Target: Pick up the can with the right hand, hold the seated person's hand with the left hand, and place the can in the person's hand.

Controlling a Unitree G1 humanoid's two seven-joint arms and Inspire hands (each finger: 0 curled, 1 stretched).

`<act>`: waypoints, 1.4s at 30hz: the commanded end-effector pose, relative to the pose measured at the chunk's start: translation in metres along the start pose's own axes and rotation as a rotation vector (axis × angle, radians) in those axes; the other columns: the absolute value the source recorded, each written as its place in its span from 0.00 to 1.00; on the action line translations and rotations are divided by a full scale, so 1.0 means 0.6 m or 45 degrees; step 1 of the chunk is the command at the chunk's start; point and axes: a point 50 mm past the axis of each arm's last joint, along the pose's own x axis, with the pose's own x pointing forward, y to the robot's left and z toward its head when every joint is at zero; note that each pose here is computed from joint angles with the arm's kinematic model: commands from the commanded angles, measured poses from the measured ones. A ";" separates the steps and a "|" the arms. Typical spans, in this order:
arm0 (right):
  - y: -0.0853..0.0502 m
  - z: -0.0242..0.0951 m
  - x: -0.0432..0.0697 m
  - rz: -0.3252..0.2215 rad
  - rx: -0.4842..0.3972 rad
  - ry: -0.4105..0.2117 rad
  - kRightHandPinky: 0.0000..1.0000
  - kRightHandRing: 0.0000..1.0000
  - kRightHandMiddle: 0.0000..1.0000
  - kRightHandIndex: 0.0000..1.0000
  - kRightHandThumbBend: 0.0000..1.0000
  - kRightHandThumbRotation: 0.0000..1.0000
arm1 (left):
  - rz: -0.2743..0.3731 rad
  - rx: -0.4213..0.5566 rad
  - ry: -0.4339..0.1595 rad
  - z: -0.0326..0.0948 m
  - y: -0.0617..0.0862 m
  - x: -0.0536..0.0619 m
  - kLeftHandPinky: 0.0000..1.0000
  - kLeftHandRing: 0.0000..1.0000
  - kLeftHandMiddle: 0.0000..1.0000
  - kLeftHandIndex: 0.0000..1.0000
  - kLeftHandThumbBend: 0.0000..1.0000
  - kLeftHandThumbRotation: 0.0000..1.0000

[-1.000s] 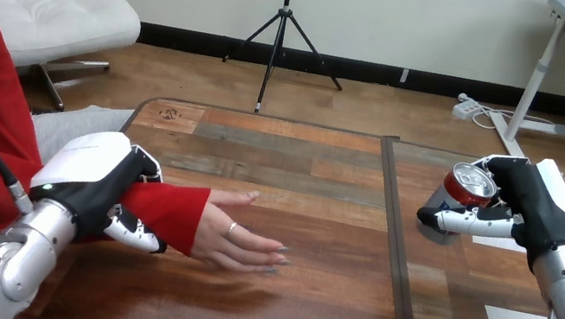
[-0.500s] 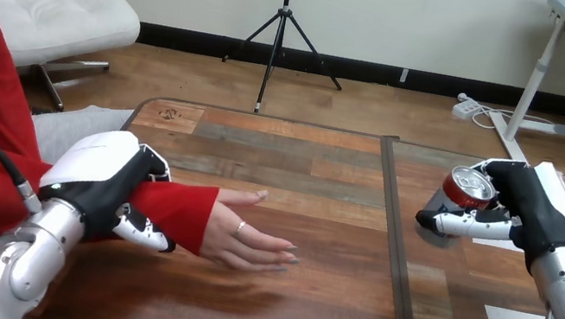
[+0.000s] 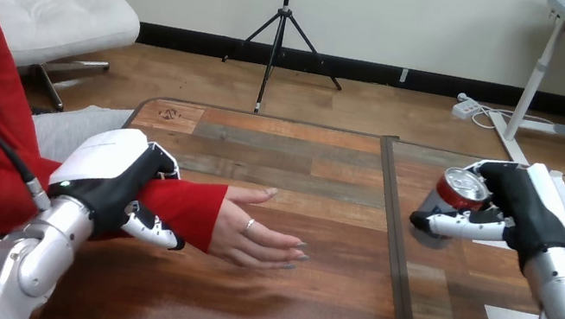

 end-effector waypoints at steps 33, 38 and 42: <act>-0.004 0.127 0.048 -0.029 0.006 -0.282 0.37 0.39 0.45 0.46 0.79 0.00 | 0.407 -0.092 -0.536 0.202 0.152 0.067 0.20 0.26 0.35 0.36 0.62 0.00; 0.000 0.133 0.049 -0.022 0.009 -0.302 0.36 0.39 0.44 0.45 0.80 0.00 | 0.412 -0.091 -0.542 0.206 0.155 0.067 0.20 0.26 0.35 0.36 0.61 0.00; 0.002 0.138 0.049 -0.018 0.016 -0.319 0.36 0.38 0.44 0.45 0.80 0.00 | 0.417 -0.095 -0.547 0.208 0.156 0.068 0.20 0.27 0.35 0.36 0.61 0.00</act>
